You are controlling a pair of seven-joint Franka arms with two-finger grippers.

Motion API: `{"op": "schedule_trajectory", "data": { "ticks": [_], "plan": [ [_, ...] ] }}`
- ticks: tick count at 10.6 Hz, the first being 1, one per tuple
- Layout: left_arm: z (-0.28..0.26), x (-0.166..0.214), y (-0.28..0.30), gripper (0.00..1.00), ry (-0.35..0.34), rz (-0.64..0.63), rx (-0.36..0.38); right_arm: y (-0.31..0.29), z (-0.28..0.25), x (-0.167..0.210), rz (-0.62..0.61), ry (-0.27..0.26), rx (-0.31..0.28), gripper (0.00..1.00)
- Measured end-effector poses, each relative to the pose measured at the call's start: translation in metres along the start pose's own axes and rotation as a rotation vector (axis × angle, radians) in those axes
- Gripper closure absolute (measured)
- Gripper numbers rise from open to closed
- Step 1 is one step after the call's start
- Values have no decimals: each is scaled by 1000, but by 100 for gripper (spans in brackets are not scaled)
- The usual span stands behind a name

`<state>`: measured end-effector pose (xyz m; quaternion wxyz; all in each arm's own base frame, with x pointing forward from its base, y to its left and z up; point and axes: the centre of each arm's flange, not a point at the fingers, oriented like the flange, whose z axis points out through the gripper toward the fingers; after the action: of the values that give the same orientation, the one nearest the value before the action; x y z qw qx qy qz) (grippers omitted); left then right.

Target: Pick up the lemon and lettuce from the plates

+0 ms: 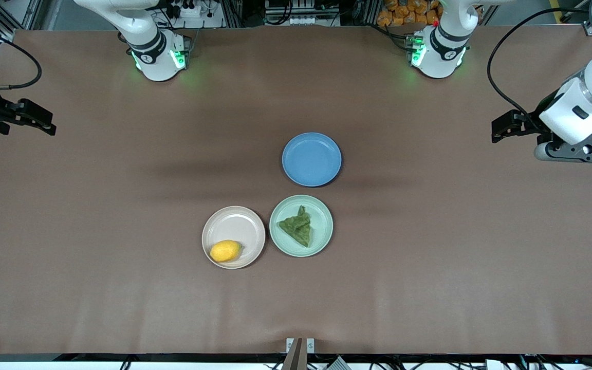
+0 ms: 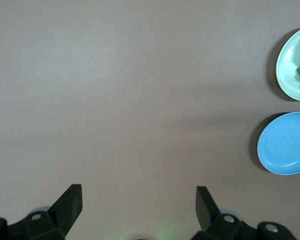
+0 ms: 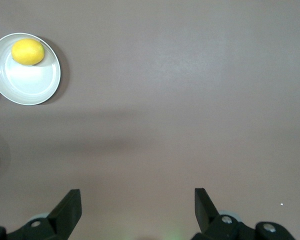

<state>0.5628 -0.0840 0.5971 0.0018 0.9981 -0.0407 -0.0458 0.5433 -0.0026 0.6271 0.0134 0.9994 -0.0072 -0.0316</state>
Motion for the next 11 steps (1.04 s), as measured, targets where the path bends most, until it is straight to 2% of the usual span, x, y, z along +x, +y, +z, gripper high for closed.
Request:
{"op": "schedule_trajectory", "data": {
  "ticks": [11],
  "plan": [
    [1, 0, -1, 0, -4, -1, 0, 5, 2, -2, 8, -19, 0, 0]
  ]
}}
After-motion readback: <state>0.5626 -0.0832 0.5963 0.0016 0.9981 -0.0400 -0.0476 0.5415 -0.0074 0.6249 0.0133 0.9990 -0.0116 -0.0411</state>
